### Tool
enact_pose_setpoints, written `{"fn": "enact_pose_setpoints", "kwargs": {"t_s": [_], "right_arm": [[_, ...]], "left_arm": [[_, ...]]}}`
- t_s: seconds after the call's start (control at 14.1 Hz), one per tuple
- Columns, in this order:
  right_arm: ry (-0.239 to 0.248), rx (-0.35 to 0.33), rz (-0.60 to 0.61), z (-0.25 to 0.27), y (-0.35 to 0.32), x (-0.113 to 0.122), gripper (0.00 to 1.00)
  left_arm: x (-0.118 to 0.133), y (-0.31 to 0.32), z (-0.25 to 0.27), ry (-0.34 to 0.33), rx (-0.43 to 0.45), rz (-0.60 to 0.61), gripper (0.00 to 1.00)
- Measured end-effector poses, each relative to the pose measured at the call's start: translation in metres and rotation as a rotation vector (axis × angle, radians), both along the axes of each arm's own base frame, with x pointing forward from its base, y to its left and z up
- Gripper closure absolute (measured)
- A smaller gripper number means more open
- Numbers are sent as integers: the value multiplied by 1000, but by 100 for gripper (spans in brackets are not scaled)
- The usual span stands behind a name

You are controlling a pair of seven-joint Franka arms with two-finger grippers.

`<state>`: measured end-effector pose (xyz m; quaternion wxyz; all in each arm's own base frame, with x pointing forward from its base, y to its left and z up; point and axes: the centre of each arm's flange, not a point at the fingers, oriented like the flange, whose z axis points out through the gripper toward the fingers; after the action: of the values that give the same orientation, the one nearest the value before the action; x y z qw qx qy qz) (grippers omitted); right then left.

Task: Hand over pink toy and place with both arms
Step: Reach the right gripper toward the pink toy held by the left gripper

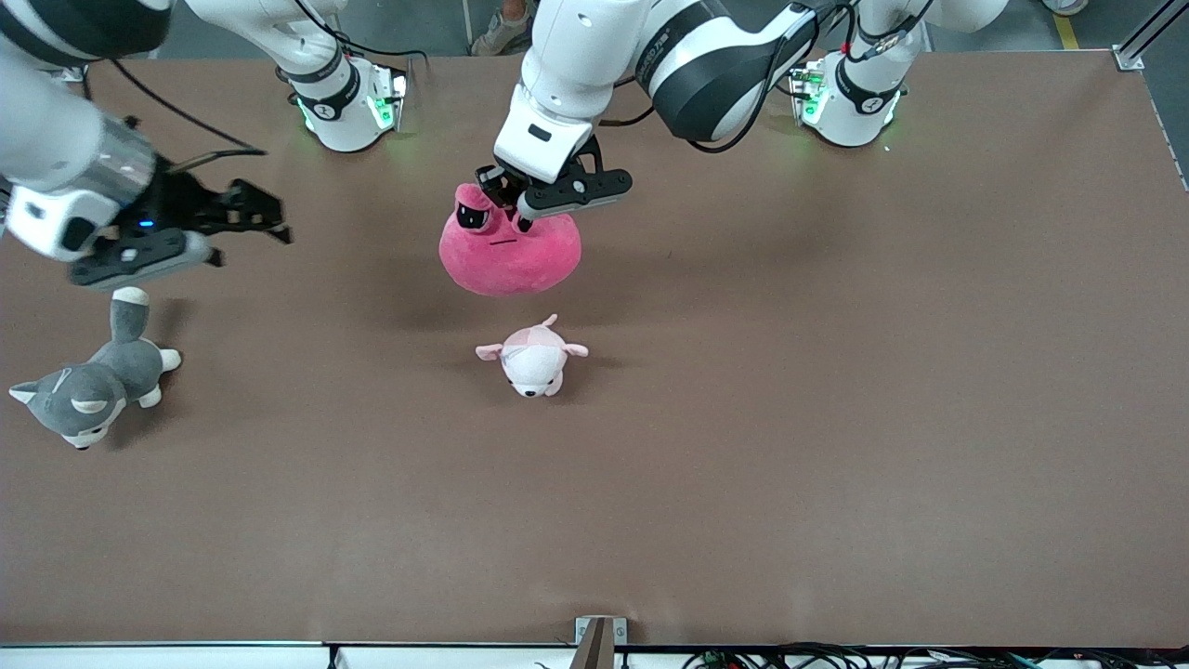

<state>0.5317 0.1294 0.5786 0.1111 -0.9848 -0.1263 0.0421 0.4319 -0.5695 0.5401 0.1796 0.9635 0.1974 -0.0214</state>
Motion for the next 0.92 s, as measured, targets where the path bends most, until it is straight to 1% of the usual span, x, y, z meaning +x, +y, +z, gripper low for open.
{"fn": "enact_pose_setpoints", "kwargs": {"t_s": [0.14,0.35,0.57,0.64,0.92], "right_arm": [[23,39,14,-3,36,-6,0],[34,71,33,0,76,-16,0],[80,187,66,-3,121,-21,0],[78,207,73,-7,134,-18,0],[91,210,97,-22,158,-15,0]], "left_arm": [[0,0,0,0,0,0,83],[1,0,1,-1,-1,2,83],[1,1,1,-2,-2,2,83],[1,1,2,-2,-2,3,83],[2,1,1,-2,-1,4,83]]}}
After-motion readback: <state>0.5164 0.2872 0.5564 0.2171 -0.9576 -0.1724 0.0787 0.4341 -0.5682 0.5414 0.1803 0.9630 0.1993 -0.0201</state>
